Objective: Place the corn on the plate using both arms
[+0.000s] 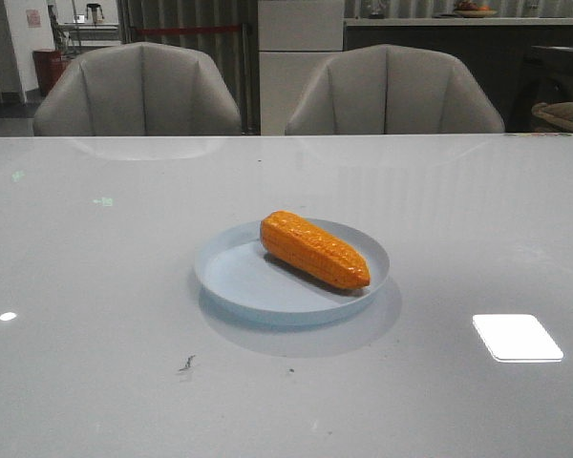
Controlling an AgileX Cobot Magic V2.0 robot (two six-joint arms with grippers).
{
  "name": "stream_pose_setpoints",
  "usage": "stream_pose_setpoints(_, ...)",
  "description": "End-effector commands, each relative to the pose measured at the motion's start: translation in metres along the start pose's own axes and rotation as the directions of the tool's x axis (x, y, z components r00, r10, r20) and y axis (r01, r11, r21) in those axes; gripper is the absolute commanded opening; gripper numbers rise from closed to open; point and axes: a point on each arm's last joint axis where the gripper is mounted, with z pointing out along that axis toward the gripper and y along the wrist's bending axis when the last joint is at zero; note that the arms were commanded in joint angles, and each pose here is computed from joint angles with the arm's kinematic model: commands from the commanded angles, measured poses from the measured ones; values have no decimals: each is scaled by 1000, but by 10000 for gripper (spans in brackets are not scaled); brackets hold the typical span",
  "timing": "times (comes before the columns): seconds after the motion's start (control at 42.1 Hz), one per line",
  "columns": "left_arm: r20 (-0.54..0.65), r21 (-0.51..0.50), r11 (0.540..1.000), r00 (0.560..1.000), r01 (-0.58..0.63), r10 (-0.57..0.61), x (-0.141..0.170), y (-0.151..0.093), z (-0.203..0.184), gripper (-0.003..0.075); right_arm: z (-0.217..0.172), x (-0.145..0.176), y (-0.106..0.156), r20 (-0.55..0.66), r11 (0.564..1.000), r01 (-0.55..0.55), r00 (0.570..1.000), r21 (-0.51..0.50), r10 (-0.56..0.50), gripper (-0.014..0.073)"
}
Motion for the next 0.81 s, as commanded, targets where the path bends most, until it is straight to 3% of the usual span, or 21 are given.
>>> stream_pose_setpoints(0.0, 157, -1, 1000, 988, -2, 2, -14, 1, -25, 94, -8, -13, -2, 107, 1000, 1, 994, 12, -2, 615)
stream_pose_setpoints(0.143, 242, -22, 999, 969, -43, 47, 4, 2, -57, 94, -8, -13, -2, 107, 1000, 1, 994, 12, -2, 615)
stream_pose_setpoints(0.499, 407, -133, 991, 911, -7, 61, 81, 8, -122, 94, -8, -13, -2, 106, 1000, 1, 994, 12, -2, 615)
stream_pose_setpoints(0.642, 460, -144, 990, 885, -3, 69, 103, 6, -134, 95, -8, -13, -2, 106, 1000, 1, 994, 12, -2, 615)
stream_pose_setpoints(0.785, 458, -140, 990, 887, 3, 62, 125, 5, -132, 95, -8, -13, -2, 106, 1000, 1, 994, 12, -2, 615)
